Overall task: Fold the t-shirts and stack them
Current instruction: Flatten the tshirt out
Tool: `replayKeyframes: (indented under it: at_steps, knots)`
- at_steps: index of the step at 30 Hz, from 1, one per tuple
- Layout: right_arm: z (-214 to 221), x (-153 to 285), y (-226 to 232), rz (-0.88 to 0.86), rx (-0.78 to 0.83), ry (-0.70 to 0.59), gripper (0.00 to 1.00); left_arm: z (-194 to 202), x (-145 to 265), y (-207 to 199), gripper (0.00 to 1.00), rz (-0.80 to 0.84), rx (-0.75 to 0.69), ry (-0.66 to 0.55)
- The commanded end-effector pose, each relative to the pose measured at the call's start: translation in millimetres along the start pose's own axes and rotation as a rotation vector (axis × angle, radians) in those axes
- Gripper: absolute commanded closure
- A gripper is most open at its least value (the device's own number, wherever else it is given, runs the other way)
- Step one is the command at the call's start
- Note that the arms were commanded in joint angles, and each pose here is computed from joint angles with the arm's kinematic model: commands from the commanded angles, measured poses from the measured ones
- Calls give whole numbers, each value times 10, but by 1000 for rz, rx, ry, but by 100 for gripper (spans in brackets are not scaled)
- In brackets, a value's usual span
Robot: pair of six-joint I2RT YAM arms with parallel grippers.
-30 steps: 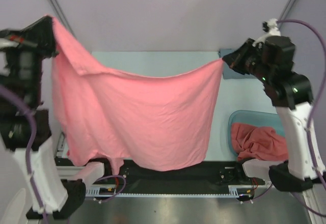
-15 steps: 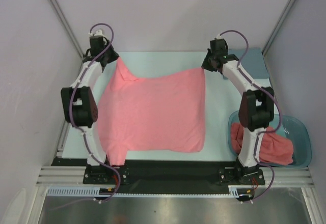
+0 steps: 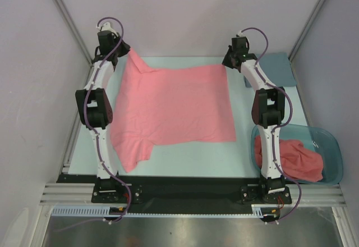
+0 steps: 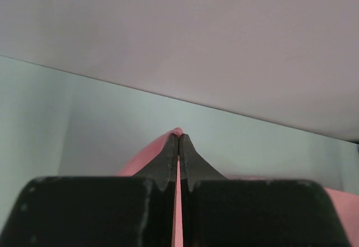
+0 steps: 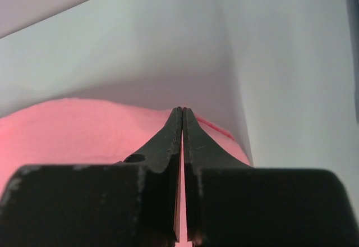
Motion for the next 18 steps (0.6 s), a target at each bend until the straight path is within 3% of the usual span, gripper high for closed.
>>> replayKeyframes:
  at_steps: [1, 18]
  knots:
    - [-202, 7, 57, -36, 9, -53, 100, -367, 85, -83, 100, 60, 9, -93]
    - [-180, 208, -32, -31, -29, 31, 100, -348, 494, -180, 99, 66, 23, 24]
Point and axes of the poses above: each gripper's point midway between its finger pads, its own x axis back along the fingers, its own y axis along the line the jaws close on, z = x × y, the point moved 5 cm from there along x, back along the fingers
